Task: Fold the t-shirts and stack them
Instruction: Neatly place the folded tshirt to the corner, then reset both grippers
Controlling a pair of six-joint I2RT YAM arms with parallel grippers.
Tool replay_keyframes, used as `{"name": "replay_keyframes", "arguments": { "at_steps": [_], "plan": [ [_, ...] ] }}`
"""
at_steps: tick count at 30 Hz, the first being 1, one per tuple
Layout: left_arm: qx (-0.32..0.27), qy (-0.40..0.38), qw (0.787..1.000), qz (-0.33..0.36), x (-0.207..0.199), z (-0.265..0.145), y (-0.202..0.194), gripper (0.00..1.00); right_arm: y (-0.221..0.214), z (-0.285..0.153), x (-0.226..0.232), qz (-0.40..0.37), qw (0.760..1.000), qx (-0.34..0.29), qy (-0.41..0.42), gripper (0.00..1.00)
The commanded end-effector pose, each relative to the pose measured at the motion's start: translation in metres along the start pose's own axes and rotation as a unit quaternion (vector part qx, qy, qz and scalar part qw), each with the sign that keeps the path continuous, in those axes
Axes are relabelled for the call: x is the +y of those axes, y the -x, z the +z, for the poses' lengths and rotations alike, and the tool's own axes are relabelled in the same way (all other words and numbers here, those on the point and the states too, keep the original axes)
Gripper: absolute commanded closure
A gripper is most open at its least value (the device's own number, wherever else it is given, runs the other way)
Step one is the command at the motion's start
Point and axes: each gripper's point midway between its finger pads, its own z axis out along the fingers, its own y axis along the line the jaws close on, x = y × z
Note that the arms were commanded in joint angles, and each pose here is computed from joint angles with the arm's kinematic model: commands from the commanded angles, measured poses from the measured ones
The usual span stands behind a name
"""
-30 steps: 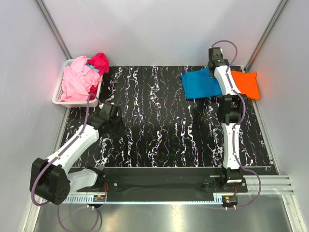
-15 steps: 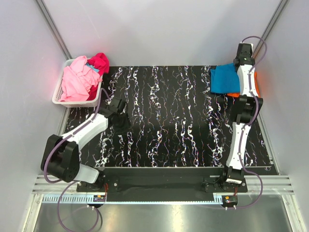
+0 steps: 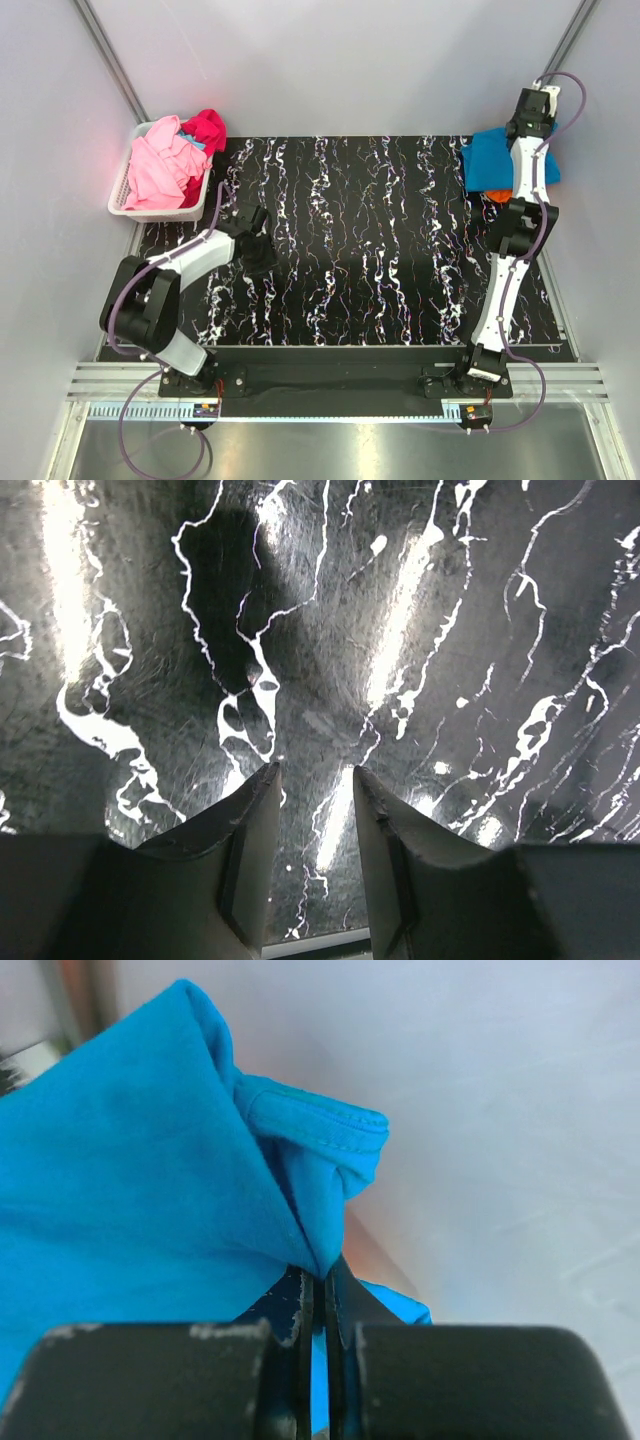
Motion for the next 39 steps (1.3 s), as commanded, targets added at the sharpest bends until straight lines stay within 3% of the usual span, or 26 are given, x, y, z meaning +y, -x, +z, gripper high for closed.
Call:
{"name": "replay_keyframes", "arguments": {
  "at_steps": [1, 8, 12, 14, 15, 17, 19, 25, 28, 29, 31, 32, 33, 34, 36, 38, 39],
  "plan": [
    [-0.013, -0.032, 0.999, 0.007, -0.018, 0.003, 0.015, 0.61, 0.030, 0.003, -0.032, 0.052, 0.996, -0.046, -0.050, 1.00],
    [-0.015, -0.036, 0.999, 0.009, -0.020, 0.004, 0.018, 0.61, 0.004, 0.018, -0.017, 0.047, 0.998, -0.020, -0.039, 1.00],
    [-0.014, -0.038, 0.999, 0.008, -0.019, 0.003, 0.015, 0.61, 0.006, 0.014, -0.013, 0.052, 0.998, -0.018, -0.020, 0.56],
    [-0.013, -0.039, 0.999, 0.007, -0.019, 0.003, 0.014, 0.61, 0.008, 0.011, -0.010, 0.059, 0.998, -0.019, -0.005, 0.46],
    [-0.013, -0.040, 0.999, 0.007, -0.019, 0.003, 0.014, 0.61, 0.013, 0.007, -0.011, 0.068, 0.997, -0.021, -0.001, 0.34],
    [-0.014, -0.043, 0.999, 0.006, -0.019, 0.002, 0.013, 0.61, 0.017, 0.004, -0.008, 0.075, 0.997, -0.023, 0.013, 0.21],
    [-0.016, -0.046, 0.999, 0.007, -0.020, 0.000, 0.013, 0.61, 0.022, -0.001, -0.009, 0.082, 0.996, -0.025, 0.022, 0.15],
    [-0.024, -0.051, 0.998, 0.005, -0.020, -0.005, 0.012, 0.61, 0.037, -0.029, 0.002, 0.096, 0.993, -0.029, 0.066, 0.15],
    [-0.035, -0.057, 0.998, 0.007, -0.024, -0.010, 0.013, 0.61, 0.044, -0.064, 0.033, 0.120, 0.983, -0.022, 0.139, 0.11],
    [-0.045, -0.055, 0.997, 0.011, -0.023, -0.013, 0.017, 0.61, 0.057, -0.085, 0.036, 0.132, 0.977, -0.030, 0.167, 0.06],
    [-0.076, -0.063, 0.995, 0.024, -0.026, -0.026, 0.023, 0.50, 0.056, -0.119, 0.067, 0.140, 0.962, -0.016, 0.235, 0.00],
    [-0.097, -0.059, 0.993, 0.037, -0.027, -0.031, 0.027, 0.38, 0.070, -0.145, 0.065, 0.148, 0.955, -0.031, 0.254, 0.00],
    [-0.115, -0.056, 0.991, 0.043, -0.026, -0.038, 0.032, 0.19, 0.061, -0.167, 0.090, 0.133, 0.950, -0.021, 0.281, 0.00],
    [-0.137, -0.059, 0.988, 0.047, -0.027, -0.048, 0.036, 0.13, 0.060, -0.184, 0.100, 0.126, 0.947, -0.022, 0.296, 0.00],
    [-0.162, -0.053, 0.983, 0.061, -0.025, -0.058, 0.043, 0.01, 0.051, -0.233, 0.127, 0.099, 0.937, -0.023, 0.335, 0.00],
    [-0.185, -0.052, 0.979, 0.066, -0.025, -0.069, 0.049, 0.01, 0.047, -0.270, 0.136, 0.094, 0.926, -0.027, 0.364, 0.00],
    [-0.188, -0.054, 0.978, 0.073, -0.026, -0.072, 0.050, 0.01, 0.020, -0.276, 0.150, 0.079, 0.922, 0.000, 0.378, 0.00]
  ]
}}
